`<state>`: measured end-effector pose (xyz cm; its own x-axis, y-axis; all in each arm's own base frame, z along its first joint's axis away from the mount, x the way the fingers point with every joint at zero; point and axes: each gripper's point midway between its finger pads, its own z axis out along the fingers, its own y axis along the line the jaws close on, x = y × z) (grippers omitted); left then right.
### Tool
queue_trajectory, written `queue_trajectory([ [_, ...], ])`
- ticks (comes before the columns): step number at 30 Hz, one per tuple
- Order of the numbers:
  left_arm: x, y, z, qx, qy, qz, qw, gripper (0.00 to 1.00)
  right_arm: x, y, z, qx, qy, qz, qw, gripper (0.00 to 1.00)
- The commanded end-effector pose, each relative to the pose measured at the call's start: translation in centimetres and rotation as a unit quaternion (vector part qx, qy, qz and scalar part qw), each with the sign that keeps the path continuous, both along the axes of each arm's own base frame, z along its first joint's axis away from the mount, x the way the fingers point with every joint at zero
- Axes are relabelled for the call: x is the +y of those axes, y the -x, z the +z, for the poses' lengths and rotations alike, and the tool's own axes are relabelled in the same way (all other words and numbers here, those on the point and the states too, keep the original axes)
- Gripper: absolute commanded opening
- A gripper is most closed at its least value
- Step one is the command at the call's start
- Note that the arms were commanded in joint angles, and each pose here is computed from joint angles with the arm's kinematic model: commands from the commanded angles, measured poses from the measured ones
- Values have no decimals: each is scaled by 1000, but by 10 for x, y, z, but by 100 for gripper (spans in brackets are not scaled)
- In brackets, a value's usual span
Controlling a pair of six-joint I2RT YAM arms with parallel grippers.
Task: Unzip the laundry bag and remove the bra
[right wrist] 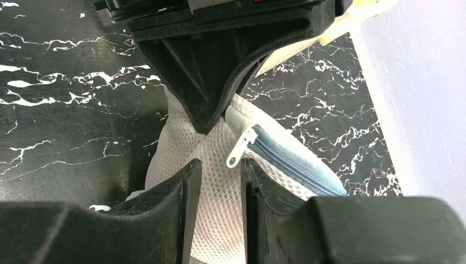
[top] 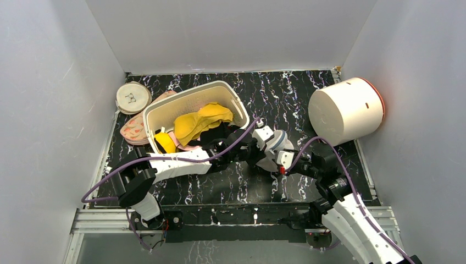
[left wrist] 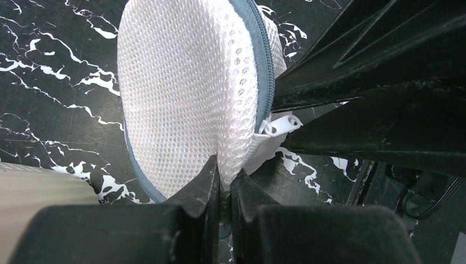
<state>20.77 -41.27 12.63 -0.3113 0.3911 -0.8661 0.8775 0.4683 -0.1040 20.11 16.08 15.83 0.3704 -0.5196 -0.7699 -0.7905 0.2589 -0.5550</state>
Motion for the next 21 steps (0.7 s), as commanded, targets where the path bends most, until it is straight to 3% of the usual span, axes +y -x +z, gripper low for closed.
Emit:
queue_trajectory([
  [1,-10,6,24,8,33,-18,999,0,3,-11,31,-52,-21,-4,998,30],
  [10,-12,8,24,13,33,-24,999,0,4,-15,34,-48,-26,-10,998,31],
  [21,-13,8,19,19,23,-27,999,0,-1,-26,35,-25,-30,-49,998,21],
])
